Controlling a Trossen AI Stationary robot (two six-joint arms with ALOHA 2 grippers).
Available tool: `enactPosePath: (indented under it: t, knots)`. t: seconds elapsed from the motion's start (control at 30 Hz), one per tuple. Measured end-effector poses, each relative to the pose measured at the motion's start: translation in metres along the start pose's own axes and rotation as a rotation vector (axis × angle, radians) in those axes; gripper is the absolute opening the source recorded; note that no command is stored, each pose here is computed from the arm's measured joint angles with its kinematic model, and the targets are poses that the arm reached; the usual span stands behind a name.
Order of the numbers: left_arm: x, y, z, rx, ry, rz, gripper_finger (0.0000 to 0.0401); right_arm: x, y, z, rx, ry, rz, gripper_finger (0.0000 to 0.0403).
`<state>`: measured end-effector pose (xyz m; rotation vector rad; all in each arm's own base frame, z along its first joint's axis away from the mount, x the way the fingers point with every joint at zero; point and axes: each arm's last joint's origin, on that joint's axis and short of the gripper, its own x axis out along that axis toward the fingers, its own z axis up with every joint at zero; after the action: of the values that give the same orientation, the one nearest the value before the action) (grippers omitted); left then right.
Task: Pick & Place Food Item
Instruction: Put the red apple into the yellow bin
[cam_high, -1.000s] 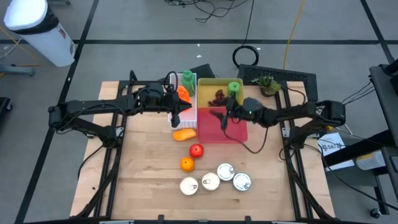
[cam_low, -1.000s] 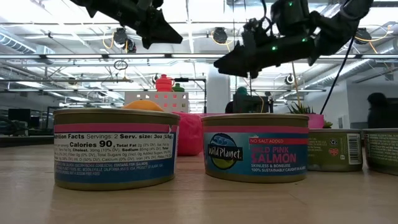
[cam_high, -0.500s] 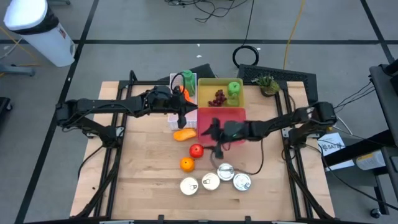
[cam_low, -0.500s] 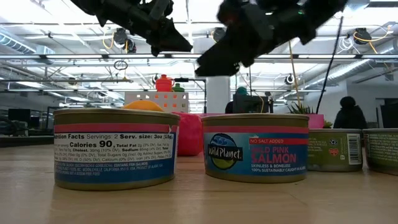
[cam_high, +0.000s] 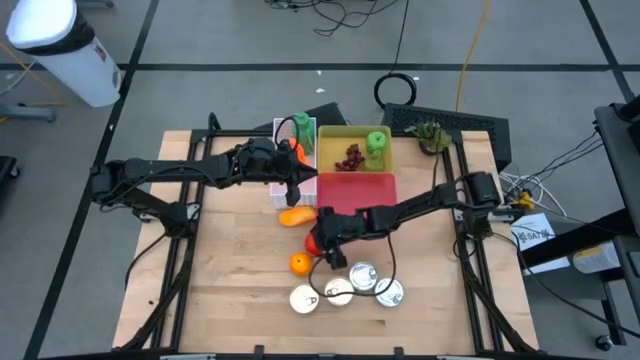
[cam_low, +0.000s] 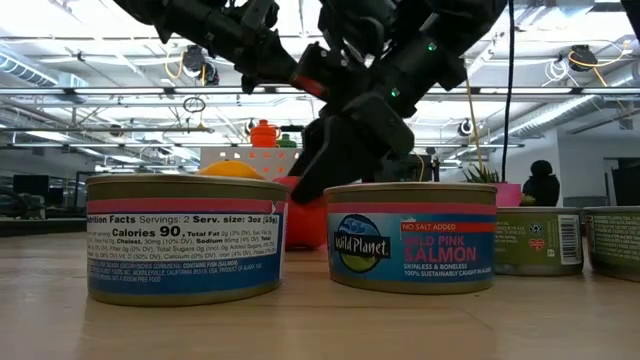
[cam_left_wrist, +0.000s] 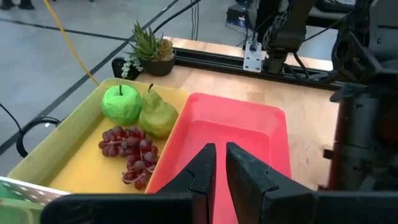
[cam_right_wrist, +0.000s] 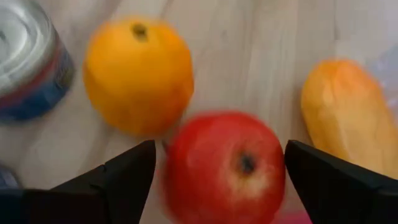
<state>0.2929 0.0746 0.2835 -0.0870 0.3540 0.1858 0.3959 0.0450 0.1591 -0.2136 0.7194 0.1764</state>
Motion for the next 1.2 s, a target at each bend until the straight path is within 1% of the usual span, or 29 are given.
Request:
enactPosePath:
  t: [0.17,0.4,0.57,0.67,0.7,0.83,0.9,1.0,1.07,1.2]
  knots:
    - [0.000,0.000,-0.002,-0.006,0.016,0.000,0.0049,0.004,0.000,-0.003,0.002,0.012,0.003,0.0315]
    - [0.000,0.000,-0.002,-0.005,0.019,0.001,0.0049,0.004,0.000,-0.006,-0.020,0.045,0.008,0.0267]
    - [0.000,0.000,-0.002,-0.003,0.019,0.001,0.0049,0.002,0.000,-0.005,-0.047,0.047,0.009,0.0264]
    - [0.000,0.000,-0.002,-0.003,0.019,0.002,0.0049,-0.011,-0.001,0.000,-0.050,0.042,-0.003,0.0263]
    - [0.000,0.000,-0.002,-0.003,0.019,0.002,0.0049,-0.017,-0.003,0.004,-0.050,0.030,-0.024,0.0263]
    - [0.000,0.000,-0.002,-0.003,0.023,0.004,0.0049,-0.053,-0.007,0.025,-0.049,-0.069,-0.097,0.0267]
    - [0.000,0.000,-0.003,-0.004,0.029,0.004,0.0049,-0.071,-0.007,0.025,-0.059,-0.123,-0.109,0.0266]
    - [0.000,0.000,-0.004,-0.005,0.037,0.004,0.0049,-0.096,-0.007,0.015,-0.058,-0.223,-0.121,0.0261]
    - [0.000,0.000,-0.004,-0.005,0.038,0.004,0.0049,-0.116,-0.009,0.008,-0.043,-0.334,-0.107,0.0261]
    - [0.000,0.000,-0.003,-0.005,0.029,0.003,0.0049,-0.151,-0.013,-0.015,0.028,-0.575,-0.068,0.0266]
